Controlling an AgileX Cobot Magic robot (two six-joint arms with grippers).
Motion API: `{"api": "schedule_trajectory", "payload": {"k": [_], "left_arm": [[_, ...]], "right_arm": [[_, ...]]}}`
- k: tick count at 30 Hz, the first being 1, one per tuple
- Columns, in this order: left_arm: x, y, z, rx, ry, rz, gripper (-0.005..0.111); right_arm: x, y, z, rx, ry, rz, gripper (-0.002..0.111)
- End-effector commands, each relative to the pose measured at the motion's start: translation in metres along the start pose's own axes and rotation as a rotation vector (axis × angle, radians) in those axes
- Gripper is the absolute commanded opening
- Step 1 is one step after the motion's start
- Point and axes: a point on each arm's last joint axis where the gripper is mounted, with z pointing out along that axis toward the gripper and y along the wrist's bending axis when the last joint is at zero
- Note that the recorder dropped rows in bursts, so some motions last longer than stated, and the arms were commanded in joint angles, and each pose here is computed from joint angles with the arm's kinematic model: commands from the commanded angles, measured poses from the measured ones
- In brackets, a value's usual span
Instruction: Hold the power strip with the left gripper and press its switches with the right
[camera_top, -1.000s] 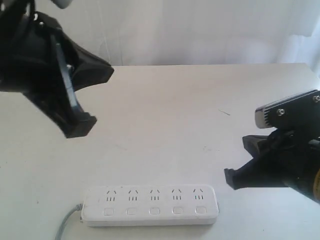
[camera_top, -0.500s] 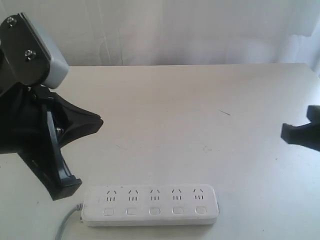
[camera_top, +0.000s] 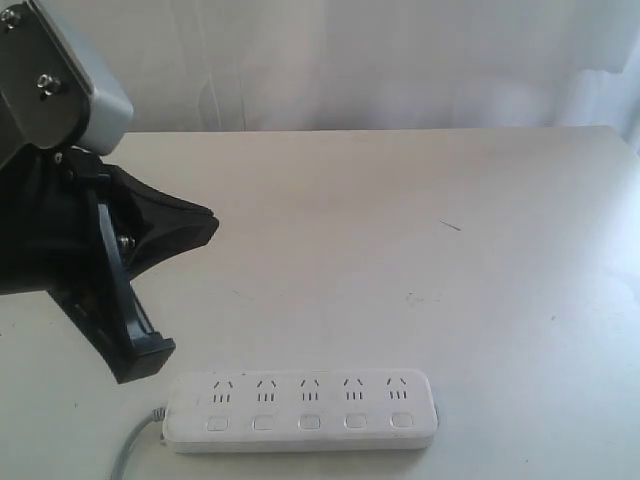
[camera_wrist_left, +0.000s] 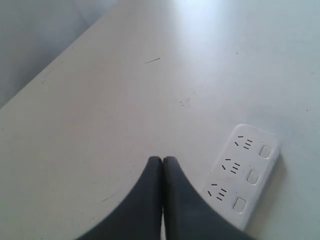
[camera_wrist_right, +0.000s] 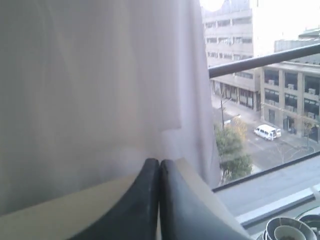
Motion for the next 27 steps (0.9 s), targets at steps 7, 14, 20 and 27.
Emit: {"api": "schedule_trajectory", "payload": {"k": [7,14,20,27], "left_arm": [[0.001,-0.001,-0.002,0.005,-0.004,0.015,0.000],[0.003,-0.001,-0.003,0.010,0.021,0.013,0.000],[0.004,-0.002,-0.004,0.011,0.035,0.012,0.000],[0.004,-0.001,-0.004,0.010,0.029,0.012,0.000]], "right_arm": [[-0.021,-0.022,-0.054,0.006,-0.271,0.110,0.000],[-0.022,-0.024,-0.064,-0.033,-0.300,0.223,0.000],[-0.018,-0.015,-0.063,-0.153,-0.240,0.403,0.000],[-0.021,0.002,-0.068,-0.317,-0.256,0.363,0.000]]}}
